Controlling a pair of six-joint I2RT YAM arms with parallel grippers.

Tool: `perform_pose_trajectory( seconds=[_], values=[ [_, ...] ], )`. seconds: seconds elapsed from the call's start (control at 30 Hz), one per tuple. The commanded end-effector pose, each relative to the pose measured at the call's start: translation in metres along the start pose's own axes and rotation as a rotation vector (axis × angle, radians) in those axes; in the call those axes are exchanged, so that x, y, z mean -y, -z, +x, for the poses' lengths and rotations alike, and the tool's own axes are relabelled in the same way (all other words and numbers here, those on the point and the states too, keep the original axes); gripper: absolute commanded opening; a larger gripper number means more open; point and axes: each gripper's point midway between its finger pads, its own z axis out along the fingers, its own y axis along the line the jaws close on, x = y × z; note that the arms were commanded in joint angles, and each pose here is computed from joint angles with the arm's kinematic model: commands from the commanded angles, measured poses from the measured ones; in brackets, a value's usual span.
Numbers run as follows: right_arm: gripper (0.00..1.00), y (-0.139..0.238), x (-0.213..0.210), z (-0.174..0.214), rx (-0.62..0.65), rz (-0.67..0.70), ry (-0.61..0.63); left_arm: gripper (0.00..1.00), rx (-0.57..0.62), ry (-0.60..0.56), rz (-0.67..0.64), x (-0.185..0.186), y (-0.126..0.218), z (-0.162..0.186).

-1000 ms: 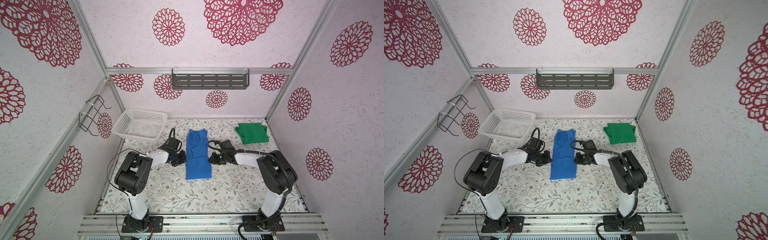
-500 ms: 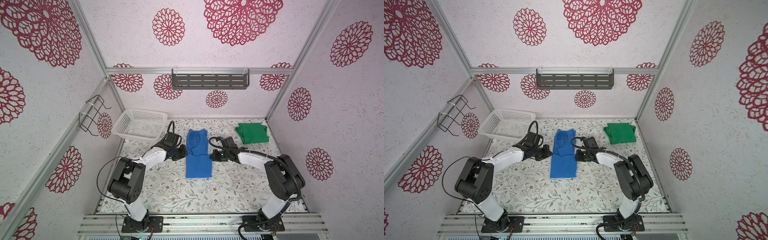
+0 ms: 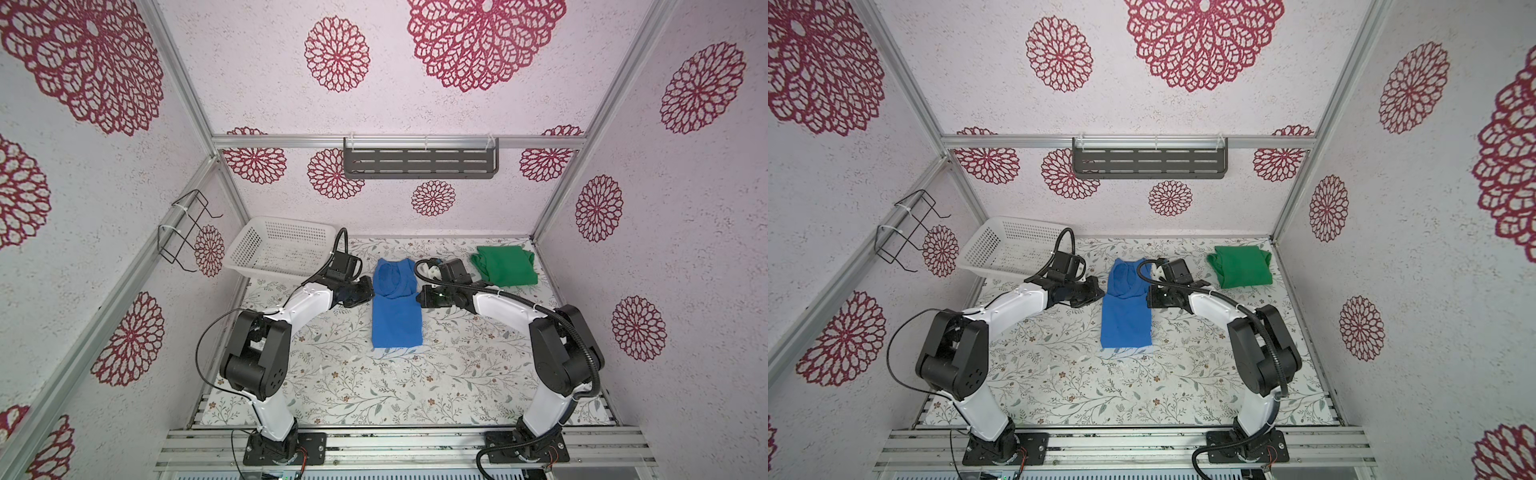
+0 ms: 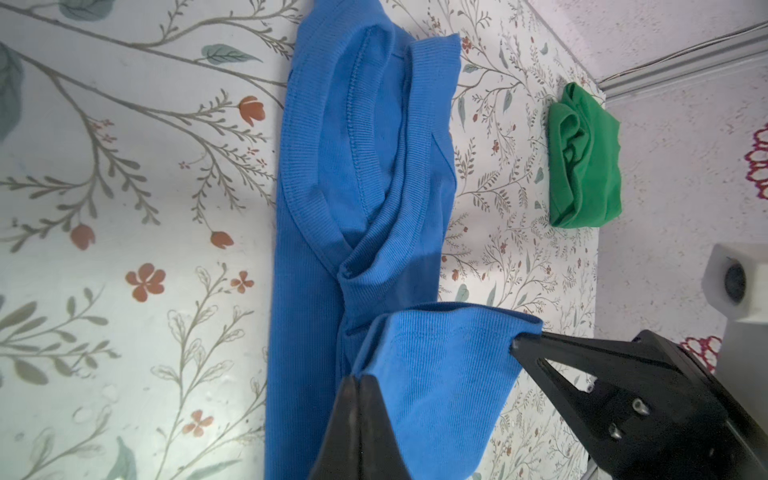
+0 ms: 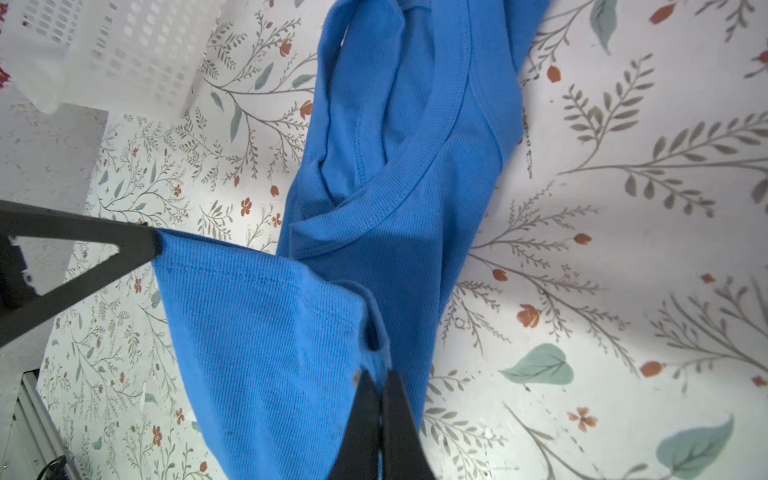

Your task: Fold and stack the tank tops

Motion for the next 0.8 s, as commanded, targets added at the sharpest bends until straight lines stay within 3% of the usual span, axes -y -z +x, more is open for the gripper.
perform_pose_trajectory(
  seconds=[0.0, 0.07, 0.17, 0.3, 0.4, 0.53, 0.77],
  values=[
    [0.00, -0.006, 0.012, -0.005, -0.004, 0.020, 0.005, 0.00, 0.002, -0.015, -0.007, -0.007, -0.013, -0.008],
    [0.01, -0.013, 0.020, -0.004, -0.014, 0.028, -0.008, 0.00, -0.010, -0.011, -0.012, -0.011, -0.022, -0.009],
    [0.29, -0.021, 0.031, -0.008, -0.019, 0.033, -0.010, 0.08, -0.013, -0.006, -0.025, -0.019, -0.029, -0.014],
    [0.48, -0.009, 0.041, -0.024, 0.017, 0.052, -0.010, 0.30, 0.015, -0.008, -0.012, -0.022, -0.021, -0.029],
    [0.59, 0.010, 0.043, -0.033, 0.045, 0.071, 0.001, 0.35, 0.036, -0.028, -0.041, -0.024, -0.003, -0.034],
    [0.59, 0.031, 0.038, -0.022, 0.050, 0.070, -0.011, 0.38, 0.035, -0.009, -0.054, -0.025, 0.016, -0.018],
    [0.57, 0.058, 0.021, 0.049, -0.024, 0.002, -0.151, 0.53, -0.064, 0.077, -0.038, -0.030, 0.027, 0.081]
  ],
)
